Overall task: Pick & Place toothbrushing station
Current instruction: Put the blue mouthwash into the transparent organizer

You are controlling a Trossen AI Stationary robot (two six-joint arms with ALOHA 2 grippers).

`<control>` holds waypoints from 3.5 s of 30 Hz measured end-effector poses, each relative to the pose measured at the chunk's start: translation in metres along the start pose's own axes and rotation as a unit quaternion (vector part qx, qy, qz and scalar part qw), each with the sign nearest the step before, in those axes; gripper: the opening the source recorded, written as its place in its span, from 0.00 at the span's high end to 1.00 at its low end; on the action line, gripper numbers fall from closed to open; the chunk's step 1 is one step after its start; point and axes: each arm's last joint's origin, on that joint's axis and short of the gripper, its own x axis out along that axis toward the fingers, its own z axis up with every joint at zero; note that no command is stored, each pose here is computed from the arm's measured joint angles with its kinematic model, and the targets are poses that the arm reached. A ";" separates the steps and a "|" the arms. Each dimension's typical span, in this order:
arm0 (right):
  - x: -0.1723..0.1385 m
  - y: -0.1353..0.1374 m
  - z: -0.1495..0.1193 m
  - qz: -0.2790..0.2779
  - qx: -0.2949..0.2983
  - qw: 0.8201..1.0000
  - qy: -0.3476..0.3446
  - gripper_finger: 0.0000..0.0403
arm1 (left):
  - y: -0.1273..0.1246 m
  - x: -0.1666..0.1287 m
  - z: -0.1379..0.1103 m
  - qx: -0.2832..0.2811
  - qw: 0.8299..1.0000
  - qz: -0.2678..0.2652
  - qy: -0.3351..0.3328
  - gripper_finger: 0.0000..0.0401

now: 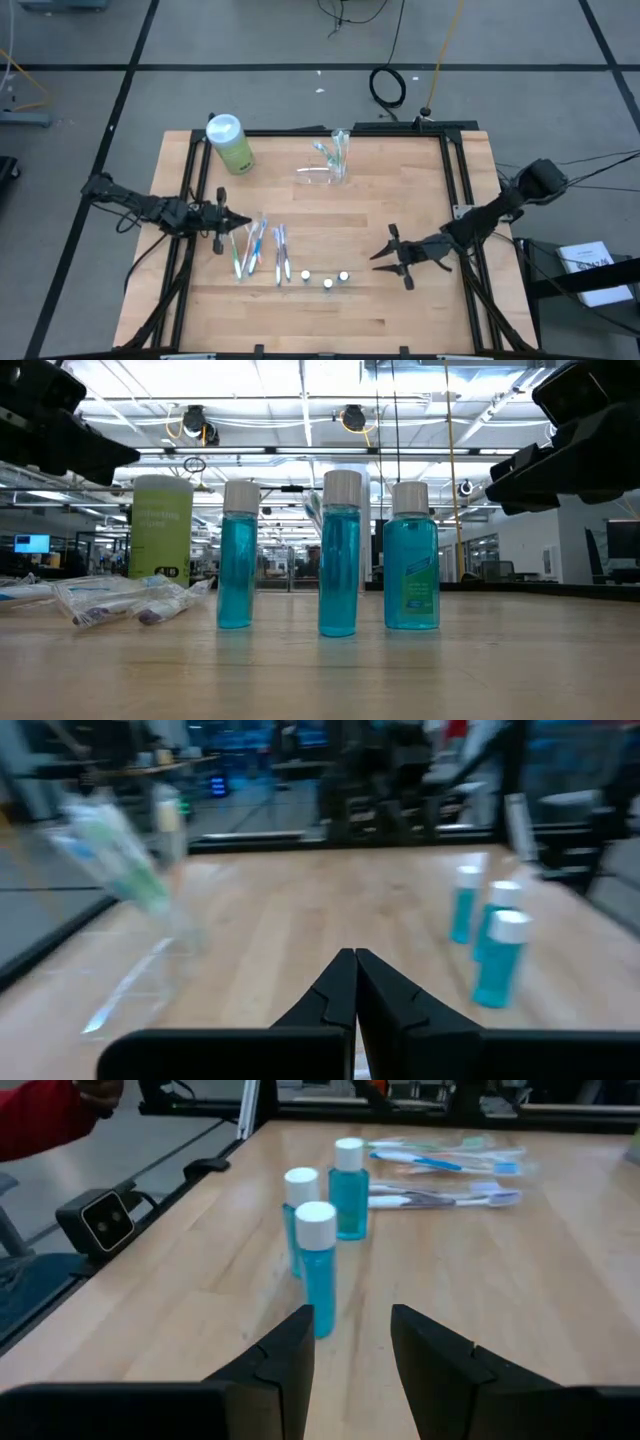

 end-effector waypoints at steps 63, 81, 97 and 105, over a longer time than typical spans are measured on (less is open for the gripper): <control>0.058 -0.067 0.072 -0.145 -0.117 0.982 -0.024 0.83 | 0.006 0.015 0.018 -0.068 0.993 0.058 -0.082 0.69; 0.057 -0.103 0.081 -0.089 -0.100 0.983 -0.126 0.83 | -0.001 0.100 0.035 -0.037 0.997 0.021 -0.071 0.46; 0.057 -0.103 0.080 -0.087 -0.093 0.984 -0.120 0.83 | 0.002 0.222 0.052 0.003 1.000 -0.022 0.018 0.46; 0.059 -0.103 0.070 -0.081 -0.079 0.991 -0.068 0.83 | 0.007 0.230 0.071 0.006 0.997 -0.015 0.073 0.46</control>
